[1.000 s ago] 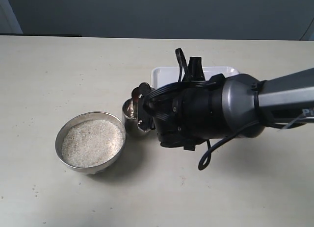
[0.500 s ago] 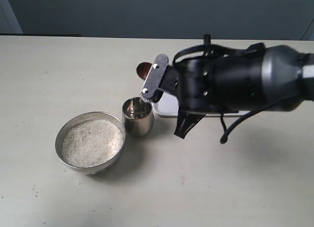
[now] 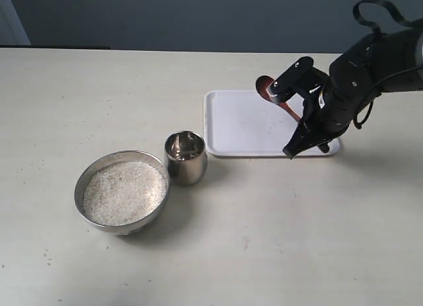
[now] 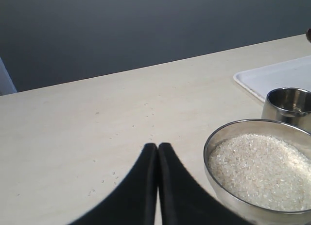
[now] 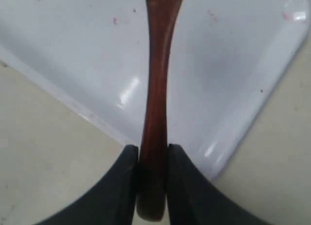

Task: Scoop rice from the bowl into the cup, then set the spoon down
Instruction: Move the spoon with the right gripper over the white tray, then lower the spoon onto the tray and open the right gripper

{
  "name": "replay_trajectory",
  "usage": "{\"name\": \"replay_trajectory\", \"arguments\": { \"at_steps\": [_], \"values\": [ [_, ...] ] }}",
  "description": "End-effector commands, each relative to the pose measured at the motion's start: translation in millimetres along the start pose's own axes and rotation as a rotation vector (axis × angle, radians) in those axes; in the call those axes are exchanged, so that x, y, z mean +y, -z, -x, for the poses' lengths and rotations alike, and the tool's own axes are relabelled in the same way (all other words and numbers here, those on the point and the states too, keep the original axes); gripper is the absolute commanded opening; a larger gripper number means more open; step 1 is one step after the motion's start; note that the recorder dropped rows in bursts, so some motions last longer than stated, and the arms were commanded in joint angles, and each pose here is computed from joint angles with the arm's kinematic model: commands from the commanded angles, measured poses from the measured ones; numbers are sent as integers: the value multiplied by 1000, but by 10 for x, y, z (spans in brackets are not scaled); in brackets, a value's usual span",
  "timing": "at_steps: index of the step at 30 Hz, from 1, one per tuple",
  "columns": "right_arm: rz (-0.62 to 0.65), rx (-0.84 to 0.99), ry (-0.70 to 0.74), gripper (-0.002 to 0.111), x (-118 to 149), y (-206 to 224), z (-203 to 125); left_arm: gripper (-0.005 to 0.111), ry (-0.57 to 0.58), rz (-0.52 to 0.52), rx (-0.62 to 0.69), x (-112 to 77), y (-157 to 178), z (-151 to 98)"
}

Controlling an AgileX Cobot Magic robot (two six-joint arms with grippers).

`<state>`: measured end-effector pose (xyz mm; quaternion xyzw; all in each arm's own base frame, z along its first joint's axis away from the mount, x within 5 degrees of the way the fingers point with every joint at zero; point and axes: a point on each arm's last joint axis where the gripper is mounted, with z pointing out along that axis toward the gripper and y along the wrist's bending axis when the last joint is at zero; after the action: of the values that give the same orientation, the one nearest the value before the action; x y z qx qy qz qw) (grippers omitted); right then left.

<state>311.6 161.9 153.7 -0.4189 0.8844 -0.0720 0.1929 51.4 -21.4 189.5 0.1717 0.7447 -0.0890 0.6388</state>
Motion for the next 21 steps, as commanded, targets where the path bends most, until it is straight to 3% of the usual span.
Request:
{"name": "replay_trajectory", "arguments": {
  "at_steps": [1, 10, 21],
  "values": [
    [8, -23, 35, -1, 34, -221, 10, 1, 1, 3, -21, 3, 6, 23],
    [-9, -25, 143, -1, 64, -428, 1, 1, 1, 3, -21, 3, 6, 23],
    [-36, 44, 44, -1, -127, -259, 251, 1, 1, 3, -21, 3, 6, 23]
  ]
}}
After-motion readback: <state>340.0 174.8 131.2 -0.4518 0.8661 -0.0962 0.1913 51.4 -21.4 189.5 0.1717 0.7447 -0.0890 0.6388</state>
